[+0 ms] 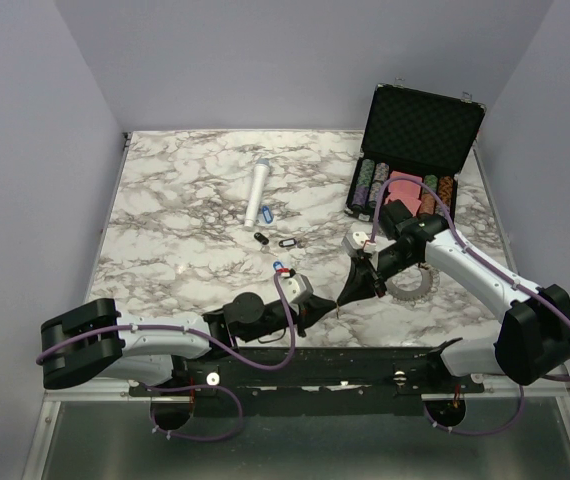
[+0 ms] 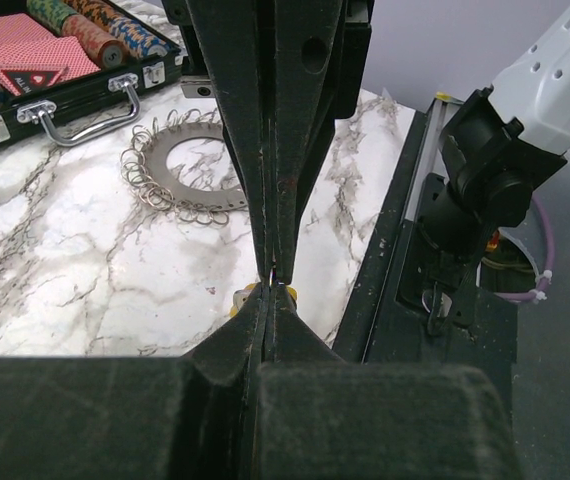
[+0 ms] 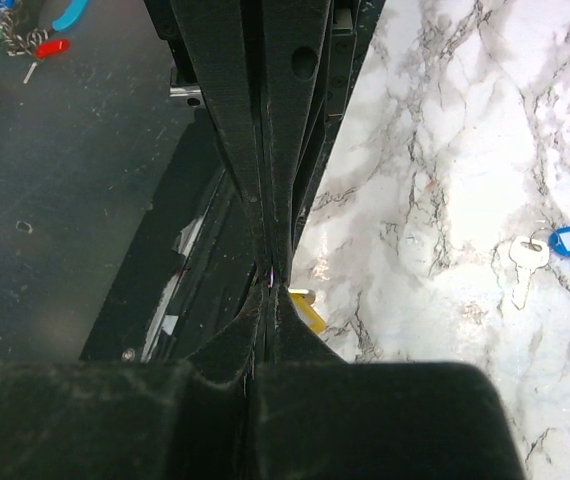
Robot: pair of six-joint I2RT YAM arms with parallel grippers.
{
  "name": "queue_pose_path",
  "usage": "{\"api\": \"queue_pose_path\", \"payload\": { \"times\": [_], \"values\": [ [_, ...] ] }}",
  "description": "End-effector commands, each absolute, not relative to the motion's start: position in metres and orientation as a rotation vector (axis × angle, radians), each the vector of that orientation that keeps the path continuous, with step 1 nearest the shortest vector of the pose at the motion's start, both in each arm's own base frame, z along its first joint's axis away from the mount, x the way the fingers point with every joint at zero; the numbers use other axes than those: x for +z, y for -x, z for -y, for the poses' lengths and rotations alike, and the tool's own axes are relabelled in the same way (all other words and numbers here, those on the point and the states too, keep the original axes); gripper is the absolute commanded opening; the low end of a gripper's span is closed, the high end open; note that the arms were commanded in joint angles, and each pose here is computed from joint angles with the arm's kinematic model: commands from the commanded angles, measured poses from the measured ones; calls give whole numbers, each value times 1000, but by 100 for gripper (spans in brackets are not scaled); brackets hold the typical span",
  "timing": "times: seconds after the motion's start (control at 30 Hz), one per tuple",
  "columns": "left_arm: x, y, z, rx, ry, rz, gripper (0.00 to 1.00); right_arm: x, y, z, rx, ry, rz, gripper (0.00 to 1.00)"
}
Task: Put the keys on the keyring
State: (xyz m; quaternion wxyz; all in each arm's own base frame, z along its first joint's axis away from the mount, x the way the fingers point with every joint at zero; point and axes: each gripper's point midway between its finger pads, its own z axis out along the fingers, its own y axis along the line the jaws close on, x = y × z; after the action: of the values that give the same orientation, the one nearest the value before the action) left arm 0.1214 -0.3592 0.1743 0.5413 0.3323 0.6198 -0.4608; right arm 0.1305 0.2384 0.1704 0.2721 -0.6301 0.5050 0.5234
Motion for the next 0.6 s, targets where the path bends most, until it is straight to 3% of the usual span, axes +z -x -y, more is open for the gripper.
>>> {"api": "queue_pose_path", "payload": {
  "times": [0.0,0.07,0.13,0.47,0.57],
  "values": [
    [177,-131,352,-1068,-730,-1491,14,174,-136,-241,1398,1699,-1375,0],
    [183,-132,343,-1065,-709,-1489,47,170,-140,-240,1365,1711,-1405,0],
    [189,-132,330,-1059,-703,-1491,66,166,-147,-237,1321,1716,-1453,0],
    [247,-142,226,-718,-811,-1502,95,133,-200,-183,961,1603,-1839,0],
    [252,-140,201,-608,-873,-1513,97,117,-208,-164,831,1573,-1982,0]
  ]
}}
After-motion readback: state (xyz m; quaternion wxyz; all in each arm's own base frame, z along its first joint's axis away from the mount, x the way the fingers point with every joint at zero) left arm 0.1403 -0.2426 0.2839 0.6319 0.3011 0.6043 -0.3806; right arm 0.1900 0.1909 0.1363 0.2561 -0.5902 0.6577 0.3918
